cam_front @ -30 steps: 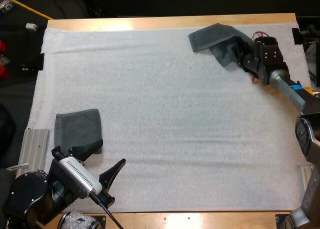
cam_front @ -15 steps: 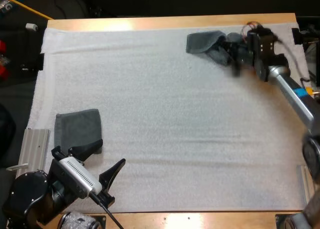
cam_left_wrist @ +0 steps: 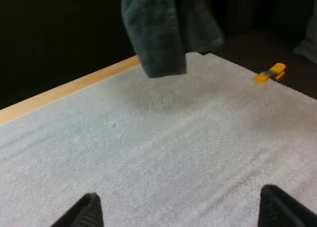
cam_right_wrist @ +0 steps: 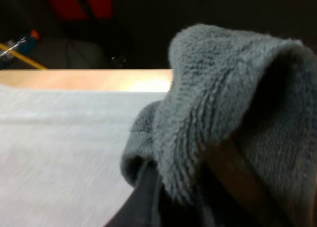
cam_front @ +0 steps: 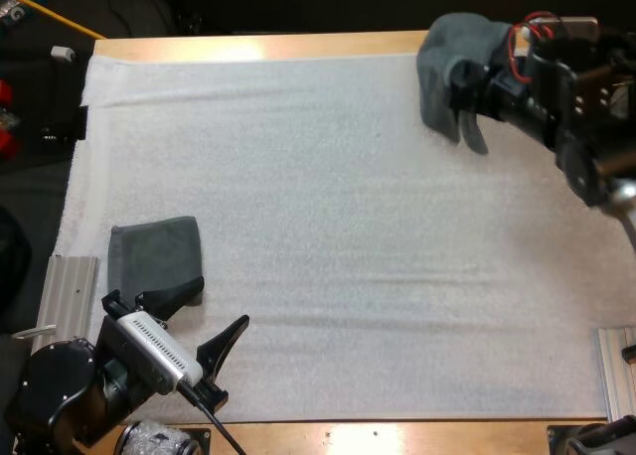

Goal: Pick towel from pile, fold and stack

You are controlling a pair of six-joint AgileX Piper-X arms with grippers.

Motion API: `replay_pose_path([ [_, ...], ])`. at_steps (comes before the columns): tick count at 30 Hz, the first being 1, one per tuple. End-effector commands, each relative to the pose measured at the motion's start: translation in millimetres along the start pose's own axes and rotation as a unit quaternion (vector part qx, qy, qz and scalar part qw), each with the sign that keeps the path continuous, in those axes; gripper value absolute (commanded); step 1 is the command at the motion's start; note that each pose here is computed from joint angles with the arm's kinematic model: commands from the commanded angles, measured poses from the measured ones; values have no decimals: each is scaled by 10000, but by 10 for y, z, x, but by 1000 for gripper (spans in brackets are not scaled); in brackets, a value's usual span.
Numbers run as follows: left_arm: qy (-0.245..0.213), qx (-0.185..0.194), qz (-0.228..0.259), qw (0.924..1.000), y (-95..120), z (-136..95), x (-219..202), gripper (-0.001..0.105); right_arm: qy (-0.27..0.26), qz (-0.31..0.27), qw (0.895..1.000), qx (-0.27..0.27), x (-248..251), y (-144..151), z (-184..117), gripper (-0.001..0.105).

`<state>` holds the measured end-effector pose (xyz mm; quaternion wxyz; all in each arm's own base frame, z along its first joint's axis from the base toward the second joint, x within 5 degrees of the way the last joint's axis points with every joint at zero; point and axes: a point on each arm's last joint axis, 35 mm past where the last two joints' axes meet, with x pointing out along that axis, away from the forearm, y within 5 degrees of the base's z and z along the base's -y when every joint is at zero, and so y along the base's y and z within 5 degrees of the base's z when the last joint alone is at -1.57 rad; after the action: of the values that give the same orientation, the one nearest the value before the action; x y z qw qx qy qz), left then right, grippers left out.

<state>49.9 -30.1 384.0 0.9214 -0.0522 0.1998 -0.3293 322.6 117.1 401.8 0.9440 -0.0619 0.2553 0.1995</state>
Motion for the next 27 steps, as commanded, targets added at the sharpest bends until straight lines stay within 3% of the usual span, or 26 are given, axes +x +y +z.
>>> replay_pose_path([
  [1,-12,-9,-33,10000,-8,16,-6,62,68,99,9999,-111,-180,74,18,0],
  [9,350,-161,-5,9993,-1,-68,-9,62,665,660,9947,-434,-863,442,-124,0],
  [15,507,-228,-6,9985,0,-104,-12,62,1446,1210,9799,-649,-1150,762,-336,0],
  [20,514,-232,-102,9984,-7,-105,-12,62,1837,1402,9689,-886,-1108,1072,-560,0],
  [27,514,-232,-102,9984,-7,-105,-12,62,1855,930,9761,-646,-652,1287,-914,0],
])
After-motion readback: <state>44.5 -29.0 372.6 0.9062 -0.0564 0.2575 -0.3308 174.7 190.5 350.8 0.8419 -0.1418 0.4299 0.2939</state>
